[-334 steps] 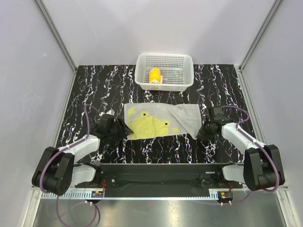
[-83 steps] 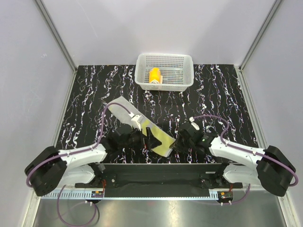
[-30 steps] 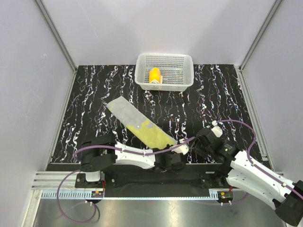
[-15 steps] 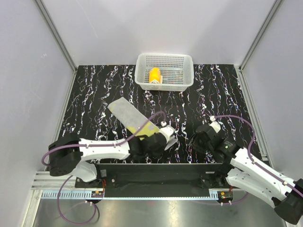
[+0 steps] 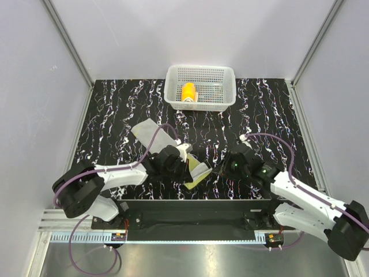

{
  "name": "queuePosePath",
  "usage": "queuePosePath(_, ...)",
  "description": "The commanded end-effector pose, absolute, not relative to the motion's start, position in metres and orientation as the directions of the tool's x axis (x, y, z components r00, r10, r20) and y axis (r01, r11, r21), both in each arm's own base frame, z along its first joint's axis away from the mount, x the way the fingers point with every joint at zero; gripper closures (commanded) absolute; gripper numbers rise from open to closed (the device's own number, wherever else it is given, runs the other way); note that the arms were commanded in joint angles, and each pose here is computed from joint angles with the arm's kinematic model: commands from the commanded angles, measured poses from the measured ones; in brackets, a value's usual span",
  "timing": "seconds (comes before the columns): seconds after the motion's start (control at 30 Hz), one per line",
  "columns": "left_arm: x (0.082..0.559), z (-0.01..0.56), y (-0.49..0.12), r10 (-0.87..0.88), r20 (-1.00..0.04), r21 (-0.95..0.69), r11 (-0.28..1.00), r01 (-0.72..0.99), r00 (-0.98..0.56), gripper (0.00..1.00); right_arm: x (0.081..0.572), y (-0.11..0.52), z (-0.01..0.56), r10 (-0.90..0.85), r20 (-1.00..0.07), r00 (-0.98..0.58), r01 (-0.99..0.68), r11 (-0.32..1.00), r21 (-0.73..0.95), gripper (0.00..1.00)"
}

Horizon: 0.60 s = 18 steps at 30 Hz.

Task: Roll the towels
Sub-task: Roll the towel

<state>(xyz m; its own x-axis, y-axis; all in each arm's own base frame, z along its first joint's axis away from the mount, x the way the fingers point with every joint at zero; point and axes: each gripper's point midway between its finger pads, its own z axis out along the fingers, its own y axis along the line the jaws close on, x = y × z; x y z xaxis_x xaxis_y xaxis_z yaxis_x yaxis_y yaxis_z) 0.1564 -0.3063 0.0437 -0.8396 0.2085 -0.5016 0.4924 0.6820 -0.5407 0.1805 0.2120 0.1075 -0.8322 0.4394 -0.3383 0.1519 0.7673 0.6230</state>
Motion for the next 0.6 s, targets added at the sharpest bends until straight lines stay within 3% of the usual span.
queuePosePath(0.0, 0.158, 0.056, -0.315, 0.156, -0.473, -0.649, 0.605, 0.462, -0.867, 1.0, 0.194, 0.245, 0.128, 0.399, -0.349, -0.848, 0.036, 0.701, 0.713, 0.7)
queuePosePath(0.2, 0.163, 0.047, -0.306, 0.108, -0.405, -0.683, 0.624, 0.379, -0.908, 0.99, 0.207, 0.269, 0.113, 0.362, -0.329, -0.872, 0.012, 0.687, 0.726, 0.75)
queuePosePath(0.57, 0.167, 0.028, -0.289, 0.079, -0.345, -0.662, 0.686, 0.302, -0.935, 0.83, 0.231, 0.299, 0.058, 0.314, -0.287, -0.905, 0.028, 0.716, 0.698, 0.82)
